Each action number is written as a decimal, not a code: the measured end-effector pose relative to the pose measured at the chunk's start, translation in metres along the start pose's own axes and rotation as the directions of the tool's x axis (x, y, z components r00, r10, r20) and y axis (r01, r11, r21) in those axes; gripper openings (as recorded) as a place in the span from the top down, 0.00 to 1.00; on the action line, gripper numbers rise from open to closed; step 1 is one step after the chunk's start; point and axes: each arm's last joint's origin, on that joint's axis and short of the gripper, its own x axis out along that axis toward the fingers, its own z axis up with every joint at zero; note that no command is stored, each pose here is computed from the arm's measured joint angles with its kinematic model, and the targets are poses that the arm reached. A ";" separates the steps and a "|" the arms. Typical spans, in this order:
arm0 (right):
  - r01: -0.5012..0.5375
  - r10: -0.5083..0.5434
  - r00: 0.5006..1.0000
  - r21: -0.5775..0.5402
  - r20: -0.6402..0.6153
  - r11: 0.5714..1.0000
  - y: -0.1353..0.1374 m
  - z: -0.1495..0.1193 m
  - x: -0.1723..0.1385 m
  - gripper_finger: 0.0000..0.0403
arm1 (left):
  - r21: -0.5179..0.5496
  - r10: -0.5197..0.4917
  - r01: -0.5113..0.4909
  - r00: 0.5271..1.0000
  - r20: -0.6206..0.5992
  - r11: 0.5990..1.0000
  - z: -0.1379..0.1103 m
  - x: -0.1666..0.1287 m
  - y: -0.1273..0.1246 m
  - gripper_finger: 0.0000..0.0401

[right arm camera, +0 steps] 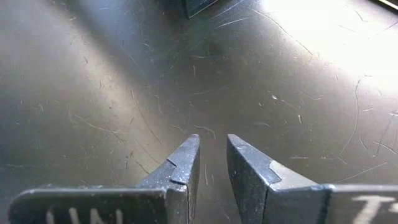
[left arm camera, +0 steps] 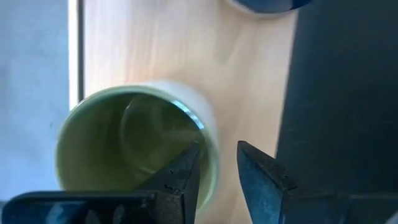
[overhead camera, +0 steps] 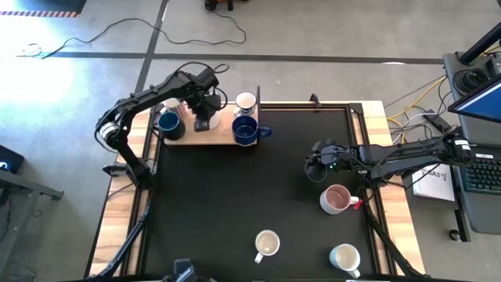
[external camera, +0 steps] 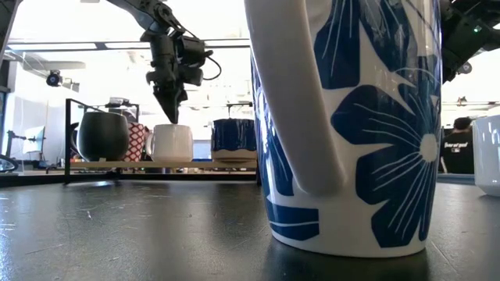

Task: Place coffee mugs
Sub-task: Put the white-green mug on the shelf

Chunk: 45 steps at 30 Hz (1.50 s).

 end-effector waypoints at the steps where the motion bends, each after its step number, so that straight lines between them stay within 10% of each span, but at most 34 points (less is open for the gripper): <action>1: 0.000 0.000 1.000 0.000 0.000 1.000 0.000 0.000 0.000 0.83 | 0.000 0.013 -0.013 1.000 -0.005 1.000 0.000 0.000 0.001 0.78; 45: 0.000 0.000 1.000 0.000 0.000 1.000 0.000 0.000 0.000 0.83 | 0.152 -0.003 0.021 0.993 -0.116 0.988 -0.018 0.018 0.027 0.97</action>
